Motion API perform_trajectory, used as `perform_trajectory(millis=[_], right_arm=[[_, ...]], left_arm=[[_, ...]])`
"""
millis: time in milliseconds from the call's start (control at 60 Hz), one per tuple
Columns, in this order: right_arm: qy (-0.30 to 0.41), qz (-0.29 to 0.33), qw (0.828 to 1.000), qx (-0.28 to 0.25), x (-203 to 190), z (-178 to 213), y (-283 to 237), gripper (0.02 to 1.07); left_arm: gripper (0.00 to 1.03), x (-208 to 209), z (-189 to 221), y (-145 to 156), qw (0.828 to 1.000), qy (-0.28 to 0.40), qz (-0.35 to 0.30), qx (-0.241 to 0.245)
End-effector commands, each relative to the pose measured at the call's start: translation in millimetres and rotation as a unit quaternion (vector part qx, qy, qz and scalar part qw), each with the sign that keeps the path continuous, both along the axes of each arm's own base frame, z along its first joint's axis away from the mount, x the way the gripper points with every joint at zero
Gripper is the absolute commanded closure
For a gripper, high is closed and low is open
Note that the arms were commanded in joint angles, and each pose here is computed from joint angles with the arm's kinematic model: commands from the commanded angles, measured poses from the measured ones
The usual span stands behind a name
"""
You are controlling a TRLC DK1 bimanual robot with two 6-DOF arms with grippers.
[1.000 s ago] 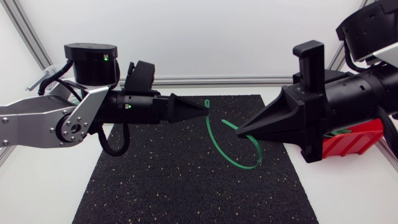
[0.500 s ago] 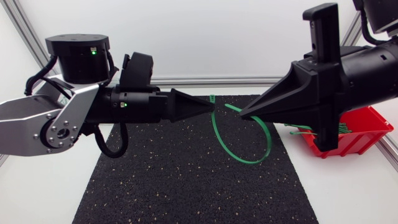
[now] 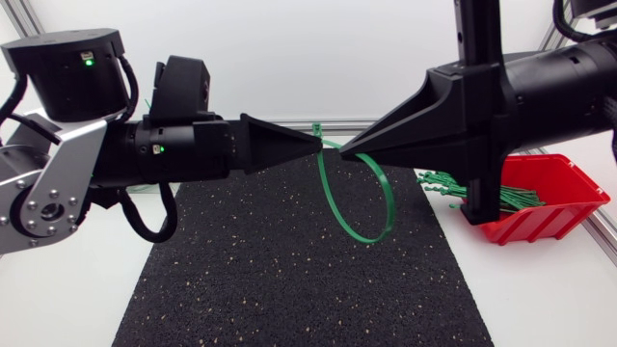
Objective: Take a green cable tie from the red box, thread the tail through the head to close it, then place it in the transparent bin on the left.
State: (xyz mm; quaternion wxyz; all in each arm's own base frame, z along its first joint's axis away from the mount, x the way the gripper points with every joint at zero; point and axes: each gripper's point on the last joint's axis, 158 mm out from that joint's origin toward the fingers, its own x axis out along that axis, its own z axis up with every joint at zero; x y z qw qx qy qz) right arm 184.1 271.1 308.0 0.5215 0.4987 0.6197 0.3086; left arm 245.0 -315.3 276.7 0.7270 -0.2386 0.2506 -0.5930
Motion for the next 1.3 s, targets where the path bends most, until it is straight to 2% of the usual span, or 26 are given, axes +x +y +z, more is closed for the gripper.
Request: perform_trajectory(millis=[0,300,883,1283], right_arm=[[0.014,-0.010,1.000,0.006,3.6,7.9,2.9,1.01],[0.009,-0.026,0.999,0.021,9.7,27.0,8.0,1.01],[0.014,-0.049,0.998,0.030,17.2,40.7,10.0,1.01],[0.027,-0.042,0.998,0.023,18.4,34.9,19.9,1.01]], left_arm=[[1.00,-4.5,4.2,5.2,1.000,0.004,0.005,-0.009],[1.00,-7.3,5.9,10.3,1.000,0.010,0.017,-0.014],[1.00,-4.6,15.2,14.0,0.999,0.014,0.035,-0.022],[1.00,1.0,26.2,21.2,0.997,0.010,0.067,-0.028]])
